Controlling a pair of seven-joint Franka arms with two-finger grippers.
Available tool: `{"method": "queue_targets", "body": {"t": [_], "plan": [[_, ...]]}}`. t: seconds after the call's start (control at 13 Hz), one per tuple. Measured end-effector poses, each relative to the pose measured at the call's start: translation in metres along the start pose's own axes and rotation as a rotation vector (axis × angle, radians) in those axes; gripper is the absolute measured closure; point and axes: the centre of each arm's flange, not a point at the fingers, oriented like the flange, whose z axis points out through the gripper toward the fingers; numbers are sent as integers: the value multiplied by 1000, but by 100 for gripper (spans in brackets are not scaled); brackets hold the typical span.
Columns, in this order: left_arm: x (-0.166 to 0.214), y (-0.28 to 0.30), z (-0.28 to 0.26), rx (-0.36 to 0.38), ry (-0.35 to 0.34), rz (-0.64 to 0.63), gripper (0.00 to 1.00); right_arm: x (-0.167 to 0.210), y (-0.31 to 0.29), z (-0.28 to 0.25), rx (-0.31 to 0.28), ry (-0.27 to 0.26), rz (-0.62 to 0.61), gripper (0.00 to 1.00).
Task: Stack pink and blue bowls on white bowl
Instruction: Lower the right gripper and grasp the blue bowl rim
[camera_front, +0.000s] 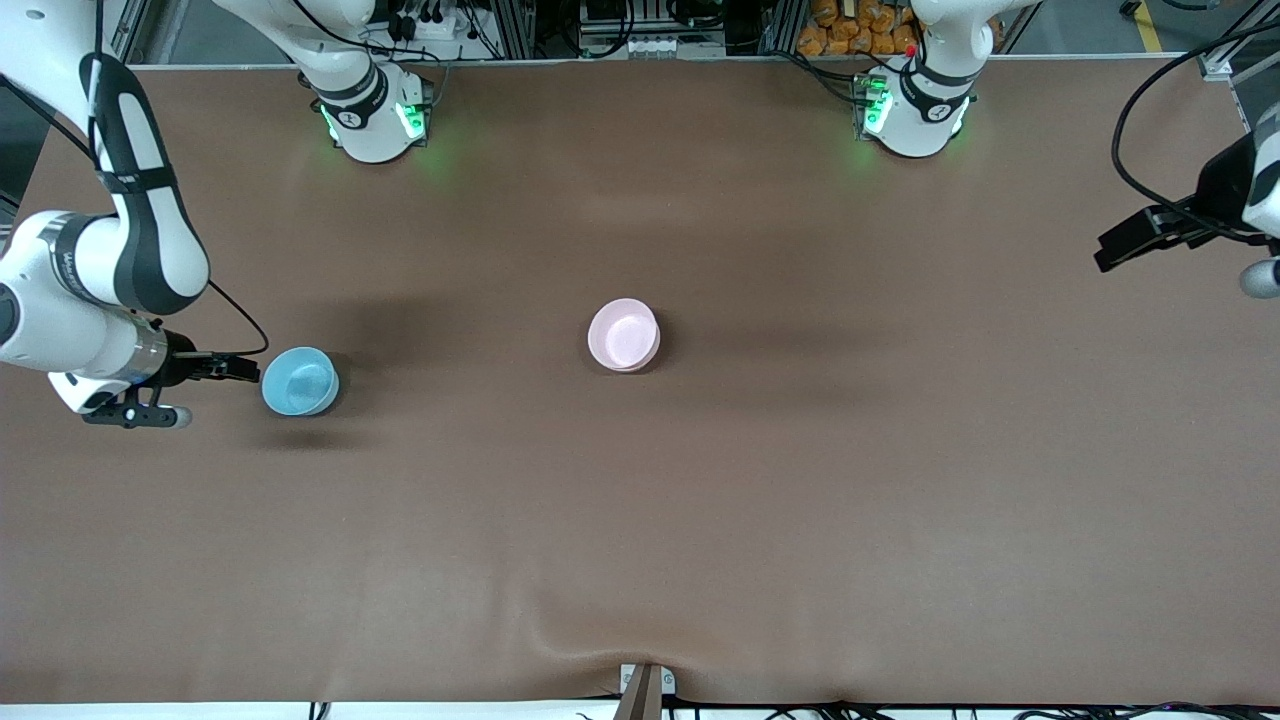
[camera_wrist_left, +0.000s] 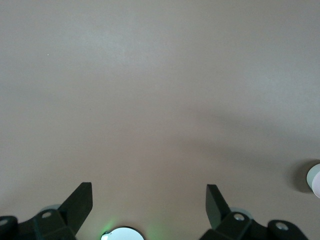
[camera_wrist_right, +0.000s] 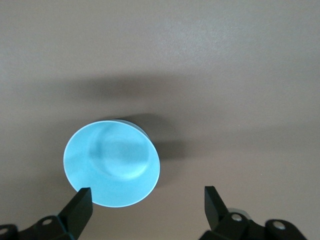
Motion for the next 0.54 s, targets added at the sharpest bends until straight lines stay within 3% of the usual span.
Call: {"method": "queue_targets", "body": {"t": [0.31, 0.38, 0.54], "plan": [[-5, -13, -12, 1, 22, 14, 0, 6, 18, 26, 5, 19, -42, 28], [-4, -16, -12, 1, 21, 16, 0, 7, 22, 37, 14, 14, -47, 28], [-4, -17, -12, 1, 21, 24, 0, 5, 25, 53, 70, 4, -25, 44]]}}
